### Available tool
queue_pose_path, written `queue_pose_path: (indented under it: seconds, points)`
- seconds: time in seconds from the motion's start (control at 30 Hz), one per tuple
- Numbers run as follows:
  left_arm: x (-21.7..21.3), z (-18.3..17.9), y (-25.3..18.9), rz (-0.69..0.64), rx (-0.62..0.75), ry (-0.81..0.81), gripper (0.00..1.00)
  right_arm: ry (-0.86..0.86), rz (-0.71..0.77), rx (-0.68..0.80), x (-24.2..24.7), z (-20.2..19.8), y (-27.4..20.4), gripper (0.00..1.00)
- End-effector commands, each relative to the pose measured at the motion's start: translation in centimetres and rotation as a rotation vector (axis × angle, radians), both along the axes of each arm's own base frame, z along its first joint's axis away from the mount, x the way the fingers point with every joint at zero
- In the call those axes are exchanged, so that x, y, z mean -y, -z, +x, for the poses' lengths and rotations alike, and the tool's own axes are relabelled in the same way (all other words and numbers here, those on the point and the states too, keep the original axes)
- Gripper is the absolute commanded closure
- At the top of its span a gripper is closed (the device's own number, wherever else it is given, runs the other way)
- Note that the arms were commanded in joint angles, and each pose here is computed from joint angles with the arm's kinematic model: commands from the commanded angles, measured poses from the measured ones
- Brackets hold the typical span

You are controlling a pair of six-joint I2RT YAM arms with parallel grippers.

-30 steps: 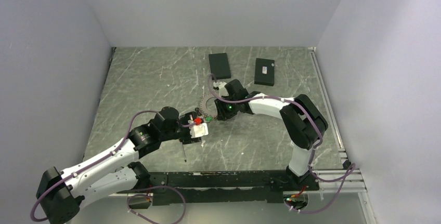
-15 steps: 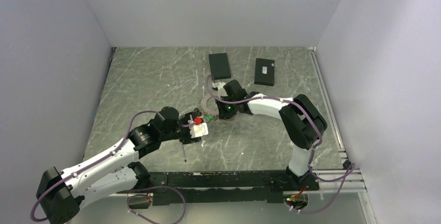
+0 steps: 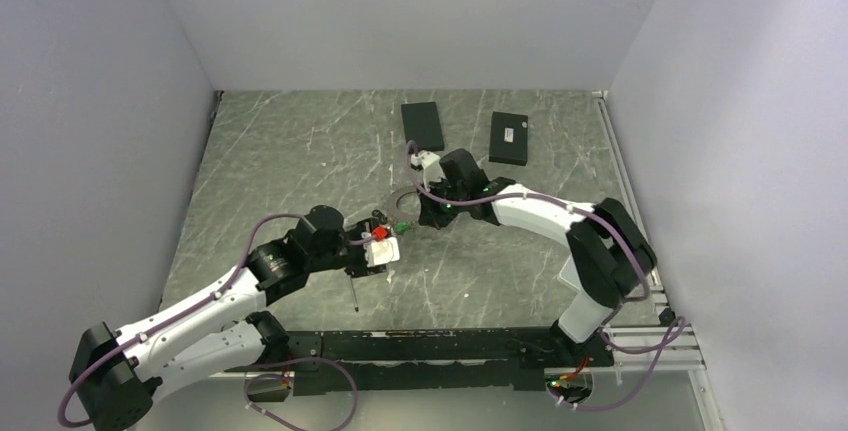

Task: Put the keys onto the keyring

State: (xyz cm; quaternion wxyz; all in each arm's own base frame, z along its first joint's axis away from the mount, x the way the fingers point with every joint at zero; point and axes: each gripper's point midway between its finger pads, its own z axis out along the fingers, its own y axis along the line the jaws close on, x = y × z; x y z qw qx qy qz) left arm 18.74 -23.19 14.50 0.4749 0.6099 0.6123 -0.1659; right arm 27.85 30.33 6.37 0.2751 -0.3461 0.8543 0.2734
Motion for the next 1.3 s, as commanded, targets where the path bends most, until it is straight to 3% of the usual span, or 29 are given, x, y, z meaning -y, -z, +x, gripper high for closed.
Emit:
queue_pose_path:
  seconds: [0.0, 0.23, 0.5, 0.77, 1.27]
  points:
    - [1.0, -0.7, -2.6, -0.086, 0.020, 0.044, 0.43, -0.094, 0.186, 0.121, -2.0, -0.5, -6.9, 1.00]
    - [1.1, -1.2, -3.6, -0.115, 0.028, 0.070, 0.43, -0.189, 0.302, 0.115, -2.6, -2.5, -11.1, 1.00]
    - [1.5, -2.7, -8.3, -0.219, 0.096, 0.155, 0.44, -0.488, 0.490, 0.137, -2.9, -8.0, -16.7, 1.00]
    - [1.2, -3.2, -10.2, -0.200, 0.105, 0.177, 0.46, -0.605, 0.525, 0.209, -1.9, -10.4, -18.8, 1.00]
    - [2.0, -5.0, -13.9, -0.333, 0.158, 0.268, 0.57, -0.851, 0.645, 0.255, -1.4, -16.3, -22.5, 1.00]
